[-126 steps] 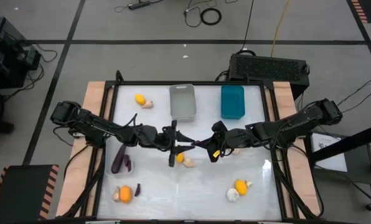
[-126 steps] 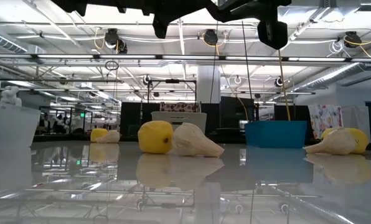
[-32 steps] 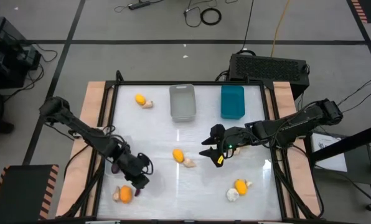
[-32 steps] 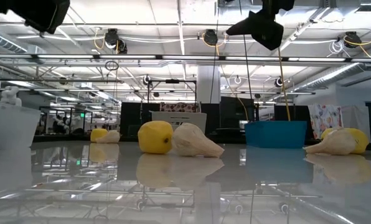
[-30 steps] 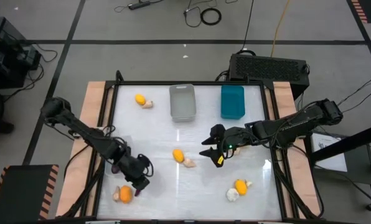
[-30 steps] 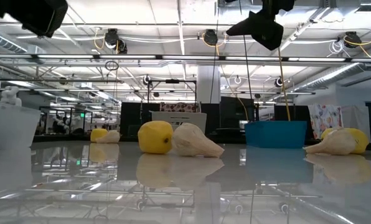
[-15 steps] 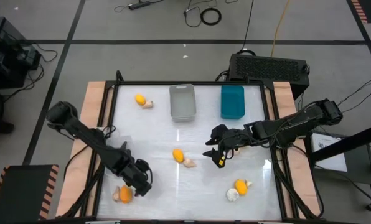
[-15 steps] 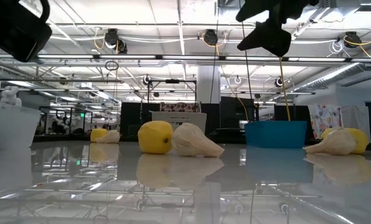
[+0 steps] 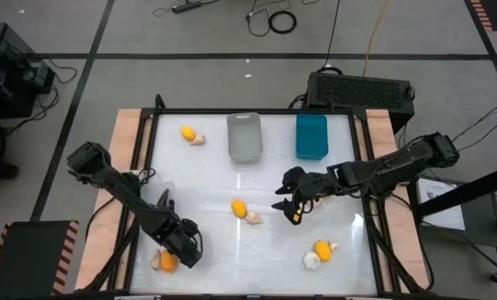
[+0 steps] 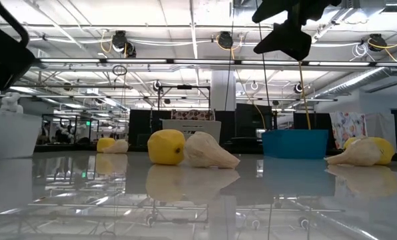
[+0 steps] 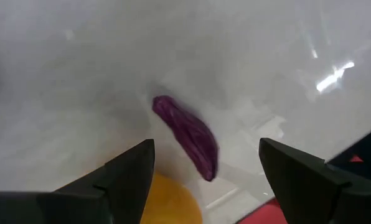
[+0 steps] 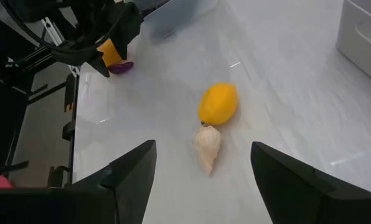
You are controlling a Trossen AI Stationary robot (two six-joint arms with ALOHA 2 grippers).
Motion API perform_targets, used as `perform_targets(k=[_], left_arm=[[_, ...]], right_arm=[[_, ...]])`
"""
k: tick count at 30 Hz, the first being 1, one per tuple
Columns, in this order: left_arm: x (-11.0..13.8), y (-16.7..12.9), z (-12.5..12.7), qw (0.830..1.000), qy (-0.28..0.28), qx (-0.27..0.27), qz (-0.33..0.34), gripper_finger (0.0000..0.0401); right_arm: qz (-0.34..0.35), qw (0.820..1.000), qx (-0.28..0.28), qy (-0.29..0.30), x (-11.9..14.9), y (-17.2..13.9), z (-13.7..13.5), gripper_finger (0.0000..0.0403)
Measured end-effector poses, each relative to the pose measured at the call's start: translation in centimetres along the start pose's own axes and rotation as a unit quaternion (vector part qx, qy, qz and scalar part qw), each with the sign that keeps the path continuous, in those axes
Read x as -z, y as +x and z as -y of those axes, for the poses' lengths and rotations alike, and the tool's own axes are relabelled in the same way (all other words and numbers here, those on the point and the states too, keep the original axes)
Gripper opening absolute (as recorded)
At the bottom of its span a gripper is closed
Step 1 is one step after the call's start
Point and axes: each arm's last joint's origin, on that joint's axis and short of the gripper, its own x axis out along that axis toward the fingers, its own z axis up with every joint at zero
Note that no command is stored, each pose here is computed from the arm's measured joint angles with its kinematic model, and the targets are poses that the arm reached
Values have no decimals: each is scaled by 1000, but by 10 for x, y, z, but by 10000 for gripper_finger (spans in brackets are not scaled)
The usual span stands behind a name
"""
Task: Sort produce into baskets
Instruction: Put the purple eggplant into the transparent bin
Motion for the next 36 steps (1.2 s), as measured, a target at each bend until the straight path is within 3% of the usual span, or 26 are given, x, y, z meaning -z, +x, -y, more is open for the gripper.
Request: perform_targets(k=[5, 10, 25, 30, 36], left_arm=[[-1, 7, -1, 1000, -2, -13, -1, 290], [-2, 9, -1, 1000, 0, -18, 0, 257], [-1, 7, -1, 1000, 7, -14, -19, 69], [0, -8, 2, 999, 17, 21, -19, 43], [-8, -47, 6, 994, 20, 105, 18, 52]], right_arm=[[2, 1000, 0, 0, -1, 0, 0, 254], [4, 1000, 3, 3, -2, 0, 2, 254], [9, 1000, 9, 9, -5, 1, 6, 254], [10, 1000, 8, 9, -5, 1, 6, 254], [17, 1000, 3, 10, -7, 1, 5, 254]])
